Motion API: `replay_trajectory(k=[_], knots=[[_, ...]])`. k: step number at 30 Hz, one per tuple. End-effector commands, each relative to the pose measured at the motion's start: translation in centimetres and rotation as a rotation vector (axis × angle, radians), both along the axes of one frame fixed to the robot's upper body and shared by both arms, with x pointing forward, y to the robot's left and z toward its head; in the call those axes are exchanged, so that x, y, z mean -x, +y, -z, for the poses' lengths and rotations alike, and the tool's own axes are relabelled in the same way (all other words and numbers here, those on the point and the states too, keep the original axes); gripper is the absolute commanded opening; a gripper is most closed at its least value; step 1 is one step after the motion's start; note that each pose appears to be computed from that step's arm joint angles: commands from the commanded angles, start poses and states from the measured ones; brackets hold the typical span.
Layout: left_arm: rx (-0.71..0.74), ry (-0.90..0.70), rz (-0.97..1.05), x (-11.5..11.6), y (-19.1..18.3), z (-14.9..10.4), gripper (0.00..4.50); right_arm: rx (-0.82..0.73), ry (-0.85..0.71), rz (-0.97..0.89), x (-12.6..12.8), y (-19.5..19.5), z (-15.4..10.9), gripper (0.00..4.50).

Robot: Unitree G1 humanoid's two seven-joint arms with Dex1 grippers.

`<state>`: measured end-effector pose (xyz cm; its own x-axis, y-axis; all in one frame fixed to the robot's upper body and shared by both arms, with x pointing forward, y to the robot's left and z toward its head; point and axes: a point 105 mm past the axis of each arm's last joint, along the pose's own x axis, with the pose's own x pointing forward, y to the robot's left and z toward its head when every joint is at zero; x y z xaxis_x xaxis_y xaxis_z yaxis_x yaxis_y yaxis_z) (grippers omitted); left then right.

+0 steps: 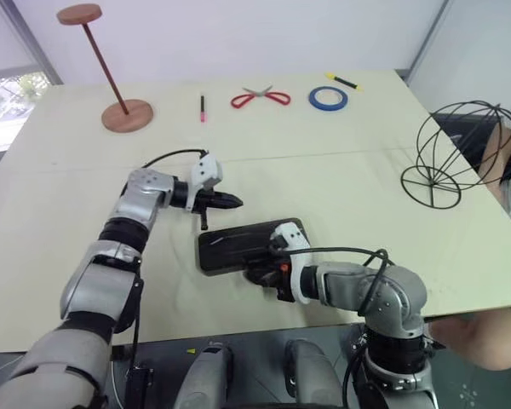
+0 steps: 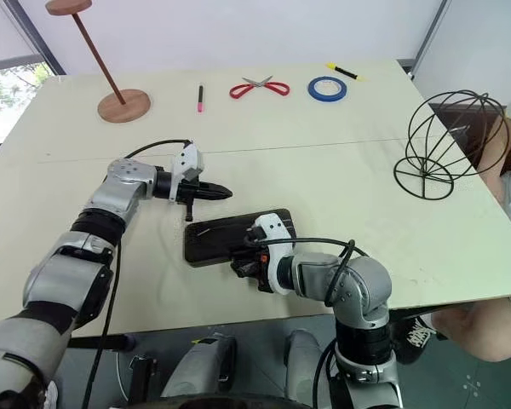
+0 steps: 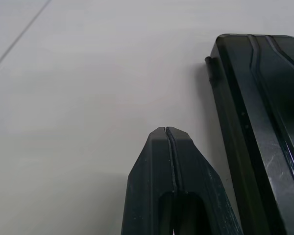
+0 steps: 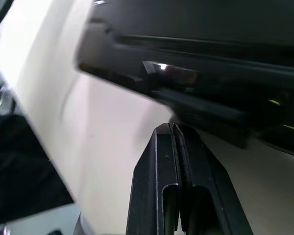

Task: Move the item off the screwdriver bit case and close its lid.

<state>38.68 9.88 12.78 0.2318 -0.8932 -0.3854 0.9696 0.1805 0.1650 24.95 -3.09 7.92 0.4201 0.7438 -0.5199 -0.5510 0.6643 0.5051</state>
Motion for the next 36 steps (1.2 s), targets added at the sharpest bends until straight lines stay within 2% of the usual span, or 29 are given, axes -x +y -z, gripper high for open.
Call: replay_trajectory(k=[1, 21, 36], knots=[[0.003, -0.054, 0.043, -0.1, -0.7, -1.3, 0.0, -0.015, -0.039, 0.044, 0.3, -0.1, -0.9, 0.05], [-0.106, -0.062, 0.215, 2.6, -3.4, 3.5, 0.0, 0.053, -0.058, 0.137, -0.5, -1.1, -1.1, 0.05], [-0.123, -0.044, 0.301, 4.2, -4.4, 4.8, 0.0, 0.09, -0.115, 0.141, -1.6, -0.3, -2.2, 0.05]])
